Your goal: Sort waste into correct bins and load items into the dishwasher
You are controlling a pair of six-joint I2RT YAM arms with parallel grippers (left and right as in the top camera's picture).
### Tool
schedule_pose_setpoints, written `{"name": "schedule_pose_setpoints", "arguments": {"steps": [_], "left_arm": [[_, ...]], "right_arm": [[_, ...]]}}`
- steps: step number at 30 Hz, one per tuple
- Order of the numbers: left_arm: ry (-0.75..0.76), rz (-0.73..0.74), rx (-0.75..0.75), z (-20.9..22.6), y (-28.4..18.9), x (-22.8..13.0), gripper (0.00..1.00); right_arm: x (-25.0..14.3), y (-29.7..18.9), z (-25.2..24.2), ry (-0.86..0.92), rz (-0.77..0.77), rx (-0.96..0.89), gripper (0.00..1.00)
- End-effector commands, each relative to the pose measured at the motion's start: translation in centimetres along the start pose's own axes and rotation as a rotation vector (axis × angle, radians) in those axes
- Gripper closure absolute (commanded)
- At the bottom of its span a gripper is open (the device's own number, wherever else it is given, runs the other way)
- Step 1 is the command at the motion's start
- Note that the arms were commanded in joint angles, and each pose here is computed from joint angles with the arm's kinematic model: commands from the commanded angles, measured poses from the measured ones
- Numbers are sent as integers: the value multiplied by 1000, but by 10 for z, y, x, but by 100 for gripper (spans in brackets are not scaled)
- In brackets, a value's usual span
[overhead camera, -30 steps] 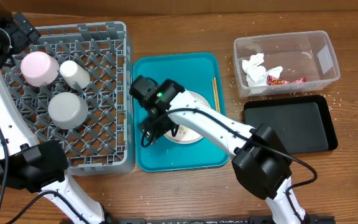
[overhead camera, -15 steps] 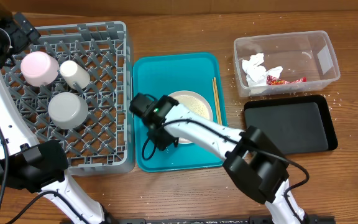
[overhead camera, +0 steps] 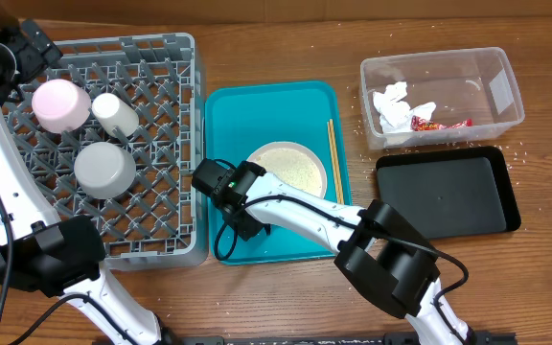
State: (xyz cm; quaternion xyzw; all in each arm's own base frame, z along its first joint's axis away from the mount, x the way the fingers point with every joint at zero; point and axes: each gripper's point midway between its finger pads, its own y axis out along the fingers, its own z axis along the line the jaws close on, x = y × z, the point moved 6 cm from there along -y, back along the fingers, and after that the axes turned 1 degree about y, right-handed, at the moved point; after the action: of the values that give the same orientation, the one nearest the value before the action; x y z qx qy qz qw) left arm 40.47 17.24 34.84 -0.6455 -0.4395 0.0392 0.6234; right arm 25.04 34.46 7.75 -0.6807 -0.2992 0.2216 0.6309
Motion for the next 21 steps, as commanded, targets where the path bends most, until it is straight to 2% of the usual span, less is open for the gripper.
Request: {"name": "schedule_pose_setpoints", "arguments": {"steps": [1, 5, 8, 21], "left_arm": [[1, 8, -16, -6, 1, -2, 0], [1, 8, -16, -6, 1, -2, 0], [1, 8, -16, -6, 1, -2, 0], [1, 8, -16, -6, 1, -2, 0]], "right_arm": [[-1, 9, -2, 2, 12, -13, 89], [1, 9, -2, 4, 2, -11, 91], [2, 10, -1, 6, -1, -12, 96], [24, -10, -7, 71, -88, -66, 96]]}}
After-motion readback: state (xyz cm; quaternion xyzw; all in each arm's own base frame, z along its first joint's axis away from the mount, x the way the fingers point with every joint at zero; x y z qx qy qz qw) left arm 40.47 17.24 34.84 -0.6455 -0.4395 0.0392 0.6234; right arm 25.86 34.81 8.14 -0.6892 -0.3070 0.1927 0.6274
